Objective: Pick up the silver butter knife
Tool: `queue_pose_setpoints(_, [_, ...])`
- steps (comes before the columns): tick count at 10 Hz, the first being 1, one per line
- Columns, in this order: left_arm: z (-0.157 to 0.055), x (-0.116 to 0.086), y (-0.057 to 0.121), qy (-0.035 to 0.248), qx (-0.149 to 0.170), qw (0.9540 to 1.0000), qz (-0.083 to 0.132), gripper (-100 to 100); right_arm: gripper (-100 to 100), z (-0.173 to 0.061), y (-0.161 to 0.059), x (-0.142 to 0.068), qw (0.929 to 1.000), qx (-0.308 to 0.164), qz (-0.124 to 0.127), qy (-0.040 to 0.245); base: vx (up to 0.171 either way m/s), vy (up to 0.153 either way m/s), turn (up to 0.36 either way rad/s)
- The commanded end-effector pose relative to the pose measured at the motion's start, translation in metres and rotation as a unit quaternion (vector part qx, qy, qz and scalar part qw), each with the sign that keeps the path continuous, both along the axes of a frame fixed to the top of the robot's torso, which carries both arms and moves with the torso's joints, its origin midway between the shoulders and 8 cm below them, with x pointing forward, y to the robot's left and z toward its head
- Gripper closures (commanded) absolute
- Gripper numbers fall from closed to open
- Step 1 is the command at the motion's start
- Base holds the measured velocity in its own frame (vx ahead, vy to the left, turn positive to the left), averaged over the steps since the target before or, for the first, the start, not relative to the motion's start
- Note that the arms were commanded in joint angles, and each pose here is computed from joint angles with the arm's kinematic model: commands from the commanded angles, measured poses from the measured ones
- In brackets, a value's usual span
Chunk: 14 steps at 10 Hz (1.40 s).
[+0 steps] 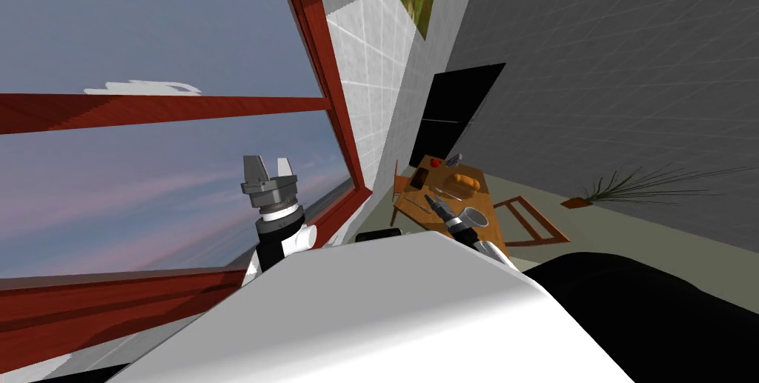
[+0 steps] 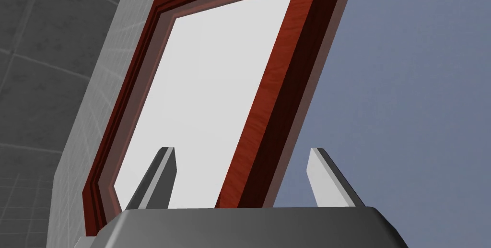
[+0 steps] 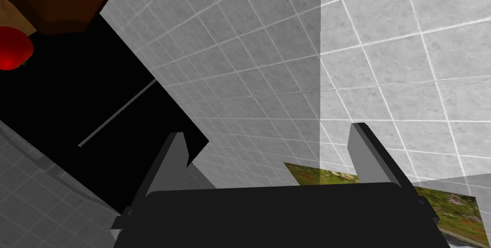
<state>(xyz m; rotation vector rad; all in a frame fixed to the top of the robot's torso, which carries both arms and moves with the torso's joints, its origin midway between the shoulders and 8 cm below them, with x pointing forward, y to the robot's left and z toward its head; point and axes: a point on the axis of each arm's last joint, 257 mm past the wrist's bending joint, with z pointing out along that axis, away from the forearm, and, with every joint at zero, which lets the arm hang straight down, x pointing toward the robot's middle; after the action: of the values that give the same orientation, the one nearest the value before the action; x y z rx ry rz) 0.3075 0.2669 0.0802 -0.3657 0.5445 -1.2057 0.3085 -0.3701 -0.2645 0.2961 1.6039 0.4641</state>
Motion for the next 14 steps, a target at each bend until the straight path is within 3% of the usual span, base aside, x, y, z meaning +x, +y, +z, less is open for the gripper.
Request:
queue_pose_setpoints(1, [0.000, 0.000, 0.000, 0.000, 0.000, 1.0000, 0.000, 0, -100, -0.024, -0.008, -0.011, 0.9991, -0.028, 0.001, 0.032, 0.010, 0.009, 0.219])
queue_pose_setpoints(2, [0.000, 0.000, 0.000, 0.000, 0.000, 1.0000, 0.000, 0, -100, -0.026, -0.007, -0.012, 0.9989, -0.033, 0.004, 0.034, 0.011, 0.002, 0.132])
queue_pose_setpoints(3, [0.000, 0.000, 0.000, 0.000, 0.000, 1.0000, 0.000, 0, -100, -0.044, -0.016, -0.023, 0.9966, -0.055, 0.006, 0.061, 0.016, 0.008, 0.235])
queue_pose_setpoints(4, [0.000, 0.000, 0.000, 0.000, 0.000, 1.0000, 0.000, 0, -100, -0.046, -0.015, -0.024, 0.9962, -0.059, 0.008, 0.063, 0.015, 0.001, 0.148])
queue_pose_setpoints(7, [0.000, 0.000, 0.000, 0.000, 0.000, 1.0000, 0.000, 0, -100, -0.082, -0.034, -0.050, 0.9876, -0.103, 0.015, 0.118, 0.013, 0.000, 0.192])
queue_pose_setpoints(8, [0.000, 0.000, 0.000, 0.000, 0.000, 1.0000, 0.000, 0, -100, -0.083, -0.033, -0.051, 0.9868, -0.107, 0.018, 0.120, -0.020, -0.017, 0.067])
queue_pose_setpoints(9, [0.000, 0.000, 0.000, 0.000, 0.000, 1.0000, 0.000, 0, -100, -0.100, -0.042, -0.065, 0.9810, -0.125, 0.021, 0.146, -0.028, -0.014, 0.186])
queue_pose_setpoints(10, [0.000, 0.000, 0.000, 0.000, 0.000, 1.0000, 0.000, 0, -100, -0.101, -0.041, -0.066, 0.9802, -0.129, 0.023, 0.148, -0.014, -0.012, 0.077])
queue_pose_setpoints(11, [0.000, 0.000, 0.000, 0.000, 0.000, 1.0000, 0.000, 0, -100, -0.116, -0.050, -0.081, 0.9733, -0.147, 0.028, 0.174, -0.015, -0.002, 0.151])
queue_pose_setpoints(12, [0.000, 0.000, 0.000, 0.000, 0.000, 1.0000, 0.000, 0, -100, -0.118, -0.050, -0.081, 0.9725, -0.150, 0.030, 0.176, -0.006, -0.001, 0.156])
queue_pose_setpoints(13, [0.000, 0.000, 0.000, 0.000, 0.000, 1.0000, 0.000, 0, -100, -0.132, -0.058, -0.097, 0.9649, -0.165, 0.035, 0.201, 0.026, 0.015, 0.218])
queue_pose_setpoints(14, [0.000, 0.000, 0.000, 0.000, 0.000, 1.0000, 0.000, 0, -100, -0.133, -0.058, -0.098, 0.9640, -0.168, 0.037, 0.203, 0.082, 0.025, 0.294])
